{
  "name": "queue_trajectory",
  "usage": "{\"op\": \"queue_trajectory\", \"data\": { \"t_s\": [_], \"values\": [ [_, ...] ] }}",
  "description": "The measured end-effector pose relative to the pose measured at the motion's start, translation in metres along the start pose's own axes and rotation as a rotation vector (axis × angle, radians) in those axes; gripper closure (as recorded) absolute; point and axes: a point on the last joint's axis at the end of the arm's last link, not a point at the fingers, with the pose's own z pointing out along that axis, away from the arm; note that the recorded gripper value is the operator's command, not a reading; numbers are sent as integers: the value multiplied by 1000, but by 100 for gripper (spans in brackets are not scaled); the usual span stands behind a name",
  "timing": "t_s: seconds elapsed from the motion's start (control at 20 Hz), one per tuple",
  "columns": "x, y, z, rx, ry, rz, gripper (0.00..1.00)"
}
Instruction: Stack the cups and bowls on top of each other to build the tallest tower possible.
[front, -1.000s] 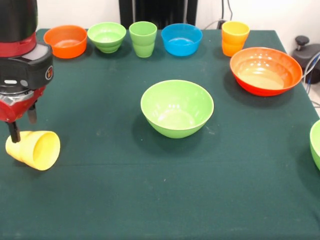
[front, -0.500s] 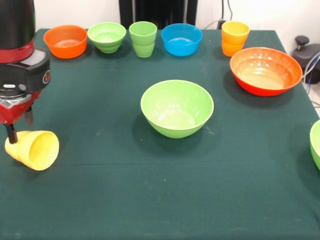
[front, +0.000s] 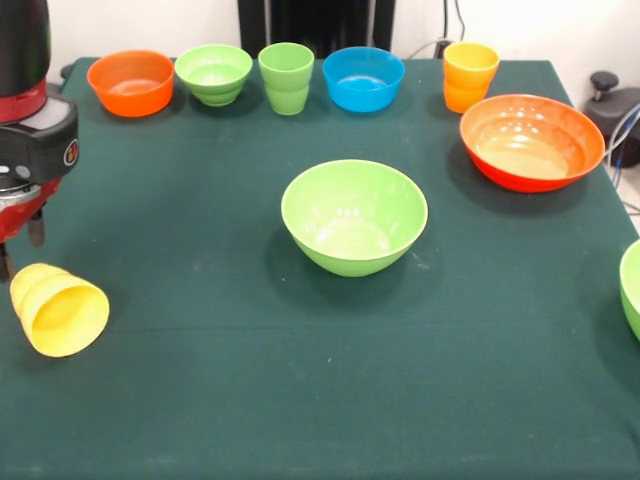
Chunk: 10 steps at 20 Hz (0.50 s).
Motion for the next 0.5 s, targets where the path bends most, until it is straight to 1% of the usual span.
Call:
{"op": "queue_trajectory", "data": {
  "t_s": [0.3,0.5],
  "values": [
    [-4,-3,6,7,2,4,0],
    [-1,0,13,4,1,-5,0]
  ]
}}
